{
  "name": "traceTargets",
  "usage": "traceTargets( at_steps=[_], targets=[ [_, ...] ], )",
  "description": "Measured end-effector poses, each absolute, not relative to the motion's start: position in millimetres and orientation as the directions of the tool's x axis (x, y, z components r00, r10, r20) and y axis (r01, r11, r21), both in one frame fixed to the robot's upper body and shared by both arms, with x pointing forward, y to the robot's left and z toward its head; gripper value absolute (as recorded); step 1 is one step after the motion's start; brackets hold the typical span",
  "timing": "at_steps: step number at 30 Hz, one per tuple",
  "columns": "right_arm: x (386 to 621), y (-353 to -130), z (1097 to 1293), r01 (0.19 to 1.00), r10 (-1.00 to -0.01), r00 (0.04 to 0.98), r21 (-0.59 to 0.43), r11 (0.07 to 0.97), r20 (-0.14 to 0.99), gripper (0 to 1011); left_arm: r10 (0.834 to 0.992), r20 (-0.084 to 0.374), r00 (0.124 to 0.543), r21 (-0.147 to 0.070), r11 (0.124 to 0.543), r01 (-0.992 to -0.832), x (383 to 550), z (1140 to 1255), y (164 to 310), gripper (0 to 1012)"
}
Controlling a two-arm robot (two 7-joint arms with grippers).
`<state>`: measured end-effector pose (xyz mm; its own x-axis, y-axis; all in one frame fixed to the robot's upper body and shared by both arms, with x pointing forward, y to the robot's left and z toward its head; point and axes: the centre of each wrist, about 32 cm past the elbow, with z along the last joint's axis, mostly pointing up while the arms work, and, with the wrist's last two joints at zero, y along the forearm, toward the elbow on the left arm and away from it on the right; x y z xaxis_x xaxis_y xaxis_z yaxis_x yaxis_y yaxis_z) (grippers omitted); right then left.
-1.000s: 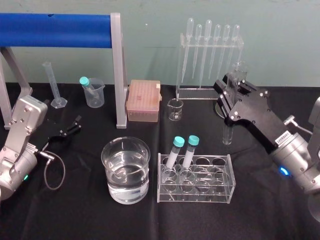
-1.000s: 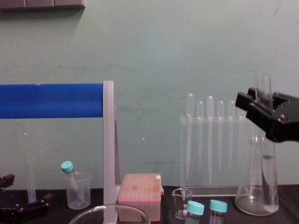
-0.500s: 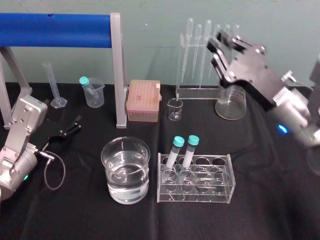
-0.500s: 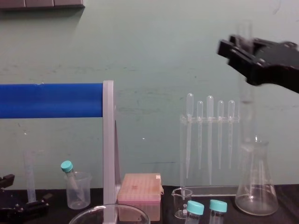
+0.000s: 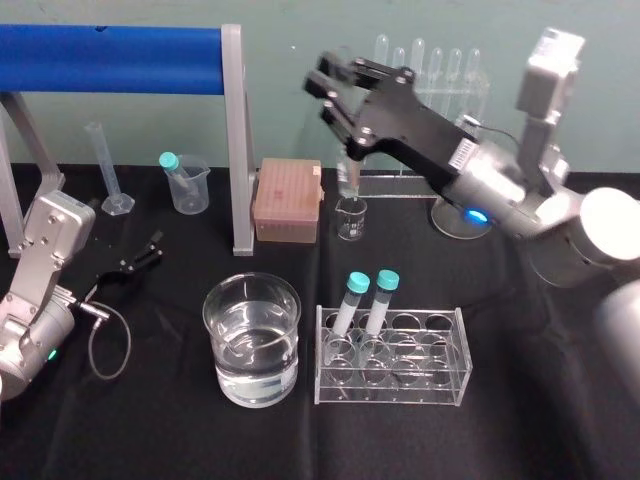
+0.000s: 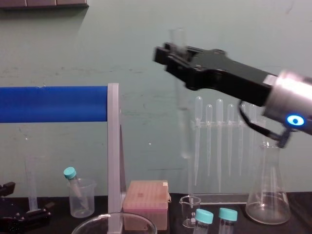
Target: Hold the test tube with one hand and immerse one end into the beaker, then return it to the test tube rack.
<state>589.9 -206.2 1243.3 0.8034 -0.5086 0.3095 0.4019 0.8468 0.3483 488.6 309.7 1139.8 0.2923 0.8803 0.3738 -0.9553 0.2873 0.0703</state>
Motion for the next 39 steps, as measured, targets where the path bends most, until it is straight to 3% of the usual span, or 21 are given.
traceTargets(
  at_steps=[8,18,31,39],
  targets=[
    [600.3,-173.2,1244.4,0.294,-0.407,0.866,0.364,0.884,0.290,222,0.880,0.374,0.292,0.070,0.287,-0.955,488.6,1139.8,309.7,1000],
    [591.0,-144.9,1233.6,0.221,-0.334,0.915,0.411,0.884,0.225,222,0.880,0.374,0.292,0.070,0.287,-0.955,488.6,1139.8,309.7,1000],
    [568.0,-122.5,1214.1,0.202,-0.292,0.945,0.440,0.875,0.147,222,0.880,0.374,0.292,0.070,0.287,-0.955,488.6,1139.8,309.7,1000],
    [553.8,-125.1,1212.7,0.225,-0.313,0.940,0.440,0.870,0.139,222,0.880,0.374,0.292,0.070,0.287,-0.955,488.6,1139.8,309.7,1000]
  ],
)
